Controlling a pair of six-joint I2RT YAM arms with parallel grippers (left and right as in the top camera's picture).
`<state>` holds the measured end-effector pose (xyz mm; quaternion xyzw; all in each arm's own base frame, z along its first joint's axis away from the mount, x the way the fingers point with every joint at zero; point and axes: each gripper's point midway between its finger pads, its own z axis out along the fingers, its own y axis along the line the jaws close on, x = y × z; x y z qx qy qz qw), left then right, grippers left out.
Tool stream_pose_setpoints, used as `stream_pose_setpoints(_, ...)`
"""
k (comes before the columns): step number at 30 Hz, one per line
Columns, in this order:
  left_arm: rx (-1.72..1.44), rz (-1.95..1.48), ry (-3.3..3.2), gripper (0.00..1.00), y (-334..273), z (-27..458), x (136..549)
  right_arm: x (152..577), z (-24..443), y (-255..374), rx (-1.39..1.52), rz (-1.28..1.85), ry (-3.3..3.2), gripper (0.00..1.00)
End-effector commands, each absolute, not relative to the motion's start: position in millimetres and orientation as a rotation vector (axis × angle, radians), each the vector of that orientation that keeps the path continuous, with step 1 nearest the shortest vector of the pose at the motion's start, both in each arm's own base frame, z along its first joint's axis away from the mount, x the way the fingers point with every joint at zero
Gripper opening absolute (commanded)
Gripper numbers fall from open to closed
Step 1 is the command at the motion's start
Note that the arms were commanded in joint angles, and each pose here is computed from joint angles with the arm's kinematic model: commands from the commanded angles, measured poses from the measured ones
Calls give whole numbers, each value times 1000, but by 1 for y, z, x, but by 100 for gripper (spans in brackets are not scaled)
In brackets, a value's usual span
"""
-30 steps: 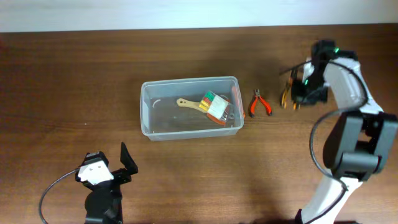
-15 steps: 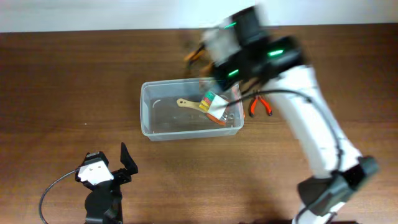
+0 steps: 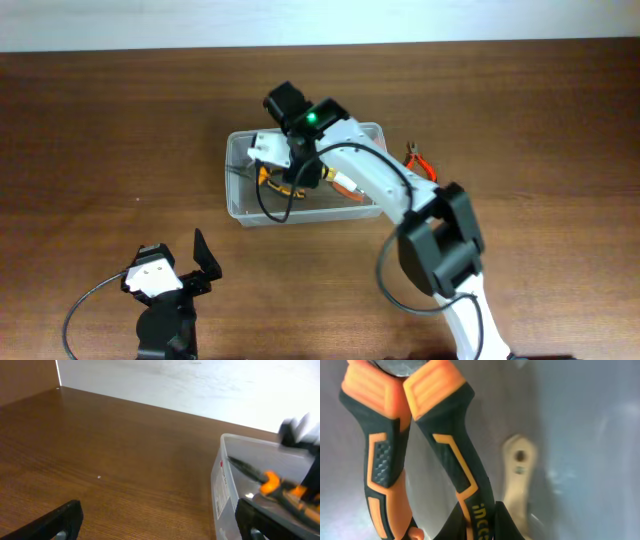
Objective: Pack container
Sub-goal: 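Lower the needle-nose pliers into the container and release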
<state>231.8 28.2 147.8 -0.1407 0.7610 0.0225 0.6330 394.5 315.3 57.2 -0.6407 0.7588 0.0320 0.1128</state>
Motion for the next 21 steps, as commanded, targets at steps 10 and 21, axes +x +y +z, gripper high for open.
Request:
stream_pose_setpoints(10,-313,58,1742,99,28,147,232,397,55,293,-1727,-47,2431,99)
stream_pose_setpoints(21,-313,58,1742,99,28,147,232,425,300,240,-960,28,2317,99)
